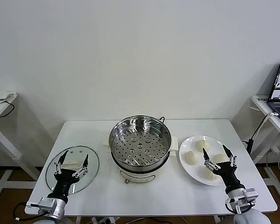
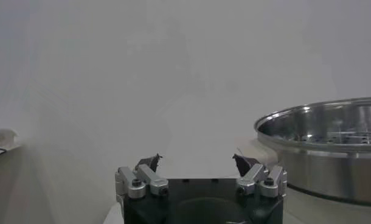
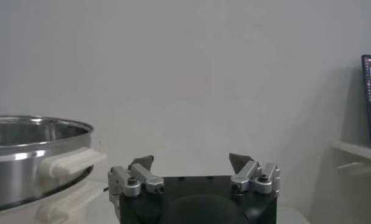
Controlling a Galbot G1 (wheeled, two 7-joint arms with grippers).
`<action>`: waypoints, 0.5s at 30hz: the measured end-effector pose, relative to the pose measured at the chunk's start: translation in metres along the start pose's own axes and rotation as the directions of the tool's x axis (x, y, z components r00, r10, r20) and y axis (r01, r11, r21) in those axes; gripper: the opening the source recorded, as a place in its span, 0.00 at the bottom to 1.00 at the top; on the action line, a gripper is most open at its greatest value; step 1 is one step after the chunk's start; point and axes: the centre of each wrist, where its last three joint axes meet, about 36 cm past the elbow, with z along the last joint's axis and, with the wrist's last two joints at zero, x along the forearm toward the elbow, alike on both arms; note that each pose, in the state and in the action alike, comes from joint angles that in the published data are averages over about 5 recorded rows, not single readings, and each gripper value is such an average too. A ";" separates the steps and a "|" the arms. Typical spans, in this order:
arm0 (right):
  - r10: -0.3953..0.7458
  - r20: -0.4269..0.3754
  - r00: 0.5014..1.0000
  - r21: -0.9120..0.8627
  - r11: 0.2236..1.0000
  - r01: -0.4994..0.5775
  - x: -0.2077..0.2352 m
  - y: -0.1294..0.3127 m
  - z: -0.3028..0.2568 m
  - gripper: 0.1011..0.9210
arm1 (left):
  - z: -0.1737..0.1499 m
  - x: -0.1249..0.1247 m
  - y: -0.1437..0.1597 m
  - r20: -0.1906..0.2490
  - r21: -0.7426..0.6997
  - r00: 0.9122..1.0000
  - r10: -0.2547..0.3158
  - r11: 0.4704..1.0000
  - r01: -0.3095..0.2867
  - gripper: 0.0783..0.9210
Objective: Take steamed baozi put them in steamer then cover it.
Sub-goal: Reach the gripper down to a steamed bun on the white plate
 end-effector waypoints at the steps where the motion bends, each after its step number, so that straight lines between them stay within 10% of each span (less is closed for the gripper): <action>1: -0.003 -0.002 1.000 0.009 1.000 0.003 -0.002 -0.001 -0.001 0.88 | 0.000 0.000 0.000 0.001 -0.001 1.000 0.001 1.000 -0.001 0.88; 15: -0.150 -0.172 0.974 0.475 0.853 0.216 -0.083 -0.074 -0.046 0.88 | -0.007 -0.001 0.001 0.025 -0.005 1.000 0.013 1.000 -0.013 0.88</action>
